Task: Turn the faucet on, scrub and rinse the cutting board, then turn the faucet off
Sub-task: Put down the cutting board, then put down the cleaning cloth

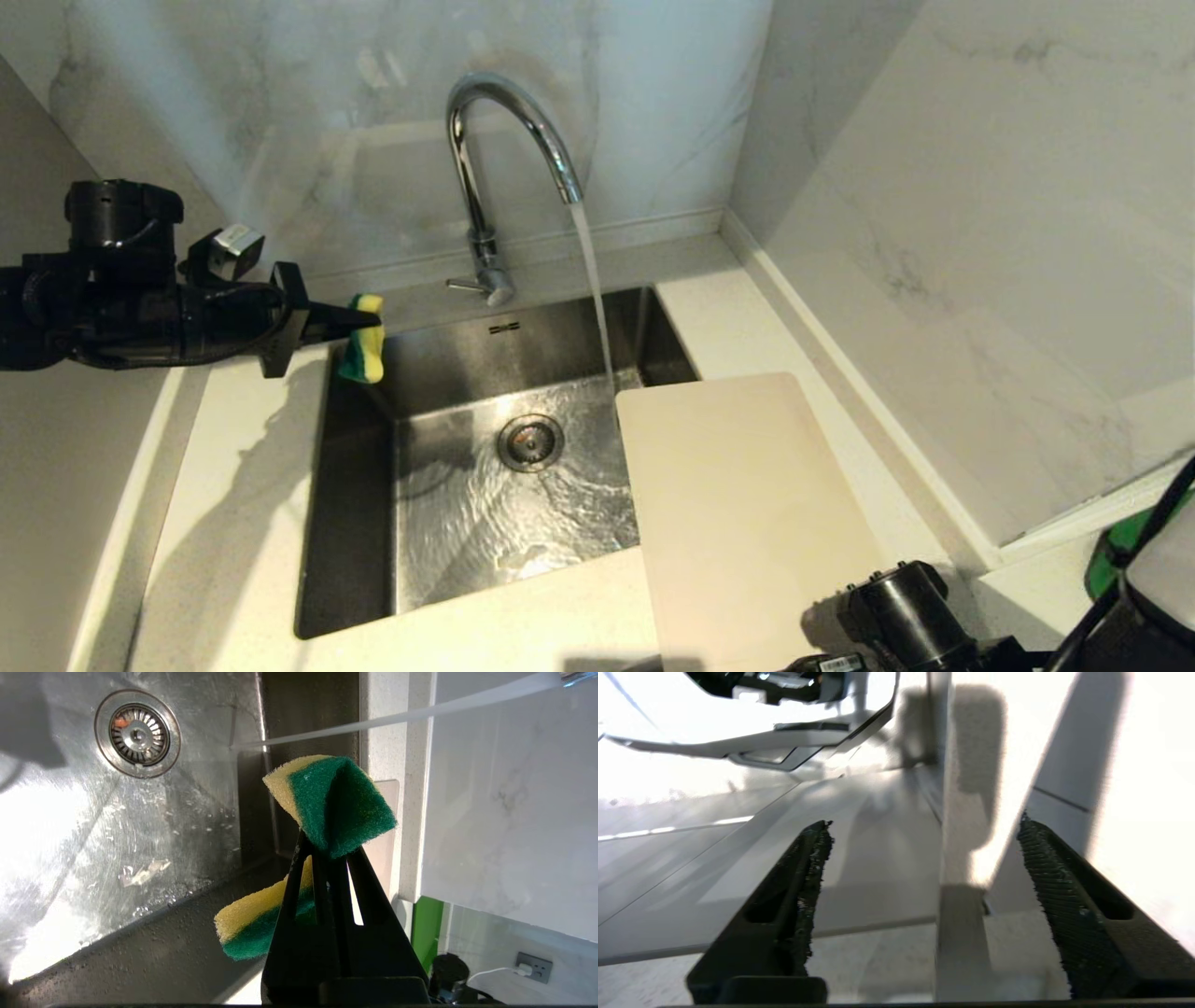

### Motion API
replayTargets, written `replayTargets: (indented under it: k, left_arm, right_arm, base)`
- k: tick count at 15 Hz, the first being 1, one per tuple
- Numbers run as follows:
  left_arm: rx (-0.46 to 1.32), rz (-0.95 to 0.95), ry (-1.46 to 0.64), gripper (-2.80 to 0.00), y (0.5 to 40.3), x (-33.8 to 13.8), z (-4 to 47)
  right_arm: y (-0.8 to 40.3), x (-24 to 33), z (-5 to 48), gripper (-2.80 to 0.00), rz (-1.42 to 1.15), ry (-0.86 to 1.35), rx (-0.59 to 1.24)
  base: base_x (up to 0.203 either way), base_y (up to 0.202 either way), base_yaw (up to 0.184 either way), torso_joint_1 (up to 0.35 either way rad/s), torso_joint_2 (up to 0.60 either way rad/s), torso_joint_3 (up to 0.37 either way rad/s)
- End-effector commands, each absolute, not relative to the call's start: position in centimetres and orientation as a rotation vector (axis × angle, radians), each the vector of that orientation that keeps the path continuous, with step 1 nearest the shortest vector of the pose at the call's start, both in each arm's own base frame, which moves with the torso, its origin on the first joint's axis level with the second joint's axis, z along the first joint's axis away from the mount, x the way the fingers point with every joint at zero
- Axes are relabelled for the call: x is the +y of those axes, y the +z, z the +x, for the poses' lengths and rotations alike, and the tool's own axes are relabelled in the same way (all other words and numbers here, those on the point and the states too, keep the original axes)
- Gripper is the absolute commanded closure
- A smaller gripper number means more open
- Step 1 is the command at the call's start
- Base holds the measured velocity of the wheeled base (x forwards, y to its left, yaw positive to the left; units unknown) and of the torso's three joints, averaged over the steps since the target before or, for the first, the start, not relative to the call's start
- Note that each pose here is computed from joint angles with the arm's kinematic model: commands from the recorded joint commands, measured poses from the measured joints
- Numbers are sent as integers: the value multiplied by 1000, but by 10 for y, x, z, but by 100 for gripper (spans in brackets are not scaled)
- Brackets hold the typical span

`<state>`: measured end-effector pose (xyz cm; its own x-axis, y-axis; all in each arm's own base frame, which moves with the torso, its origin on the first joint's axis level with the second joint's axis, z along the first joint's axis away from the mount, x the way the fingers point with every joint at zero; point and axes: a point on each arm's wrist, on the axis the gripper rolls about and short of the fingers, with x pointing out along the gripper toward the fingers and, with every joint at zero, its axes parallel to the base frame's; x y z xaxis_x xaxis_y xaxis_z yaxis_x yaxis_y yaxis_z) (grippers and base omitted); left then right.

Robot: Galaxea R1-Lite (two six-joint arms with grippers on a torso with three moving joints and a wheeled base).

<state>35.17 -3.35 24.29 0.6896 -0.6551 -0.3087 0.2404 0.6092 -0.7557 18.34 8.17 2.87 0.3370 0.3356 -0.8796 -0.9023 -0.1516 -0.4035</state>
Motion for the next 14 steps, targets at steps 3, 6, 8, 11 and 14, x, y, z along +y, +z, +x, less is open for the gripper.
replayTargets:
  k: [3, 6, 8, 11, 14]
  left_arm:
    - [600, -746, -555, 0, 256, -31, 338]
    - [588, -742, -550, 0, 266, -31, 328]
    - [574, -738, -553, 0, 273, -31, 321]
    - [575, -736, -541, 0, 278, -31, 313]
    - [563, -725, -539, 0, 285, -35, 305]
  right_arm:
    - [52, 74, 164, -280, -1307, 1143, 482]
    - [65, 71, 157, -280, -1307, 1106, 405]
    - [73, 70, 153, -280, -1305, 1086, 360]
    - [90, 70, 152, -280, -1279, 1018, 285]
    - [120, 77, 165, 0, -1173, 967, 154]
  base:
    - [0, 0, 0, 0, 0, 0]
    - [0, 0, 0, 0, 0, 0]
    - [0, 0, 0, 0, 0, 0]
    - [0, 0, 0, 0, 0, 0]
    - [0, 0, 0, 0, 0, 0]
